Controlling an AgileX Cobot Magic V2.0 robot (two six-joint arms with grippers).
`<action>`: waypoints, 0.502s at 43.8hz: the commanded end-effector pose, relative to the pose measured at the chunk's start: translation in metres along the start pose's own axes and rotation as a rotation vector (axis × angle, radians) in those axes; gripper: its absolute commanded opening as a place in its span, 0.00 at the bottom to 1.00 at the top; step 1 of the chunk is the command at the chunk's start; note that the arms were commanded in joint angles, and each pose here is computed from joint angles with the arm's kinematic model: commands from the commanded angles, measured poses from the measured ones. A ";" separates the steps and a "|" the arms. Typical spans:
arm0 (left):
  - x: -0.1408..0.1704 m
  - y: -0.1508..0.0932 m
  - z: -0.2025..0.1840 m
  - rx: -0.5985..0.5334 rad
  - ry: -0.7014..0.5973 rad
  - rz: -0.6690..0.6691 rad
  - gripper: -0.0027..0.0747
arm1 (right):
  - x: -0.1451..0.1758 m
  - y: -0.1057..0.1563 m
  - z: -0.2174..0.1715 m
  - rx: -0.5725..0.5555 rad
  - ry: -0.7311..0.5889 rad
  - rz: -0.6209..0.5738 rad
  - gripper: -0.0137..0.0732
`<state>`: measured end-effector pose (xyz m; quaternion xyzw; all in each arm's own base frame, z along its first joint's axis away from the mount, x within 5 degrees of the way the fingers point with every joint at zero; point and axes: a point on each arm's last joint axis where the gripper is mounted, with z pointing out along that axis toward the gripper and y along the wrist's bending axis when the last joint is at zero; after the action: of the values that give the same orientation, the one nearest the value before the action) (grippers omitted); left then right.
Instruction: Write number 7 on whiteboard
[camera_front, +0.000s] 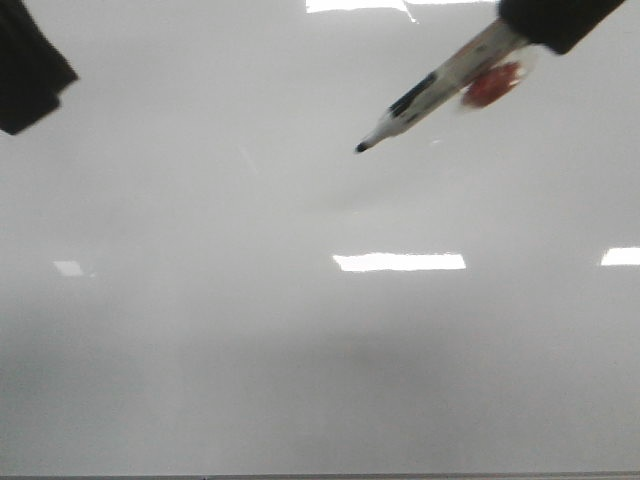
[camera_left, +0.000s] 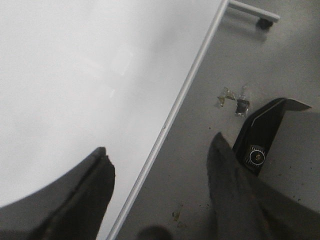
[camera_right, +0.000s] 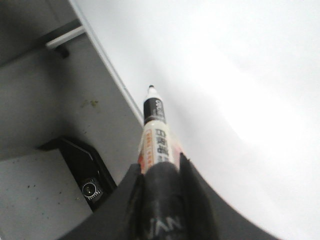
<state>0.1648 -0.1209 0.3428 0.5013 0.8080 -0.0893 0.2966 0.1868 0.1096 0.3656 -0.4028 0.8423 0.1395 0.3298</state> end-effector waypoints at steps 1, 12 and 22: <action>0.007 0.007 -0.021 -0.085 -0.087 -0.126 0.56 | 0.002 -0.010 -0.035 0.121 -0.128 0.145 0.08; 0.023 0.018 -0.038 -0.203 -0.197 -0.253 0.56 | 0.048 -0.019 -0.037 0.356 -0.441 0.358 0.08; 0.020 0.020 -0.038 -0.214 -0.224 -0.259 0.56 | 0.038 -0.033 -0.026 0.387 -0.515 0.400 0.08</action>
<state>0.1585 -0.0779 0.3500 0.3680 0.8463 -0.0837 0.3759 0.1724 0.0533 0.3418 -0.1449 0.8357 0.1251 0.5148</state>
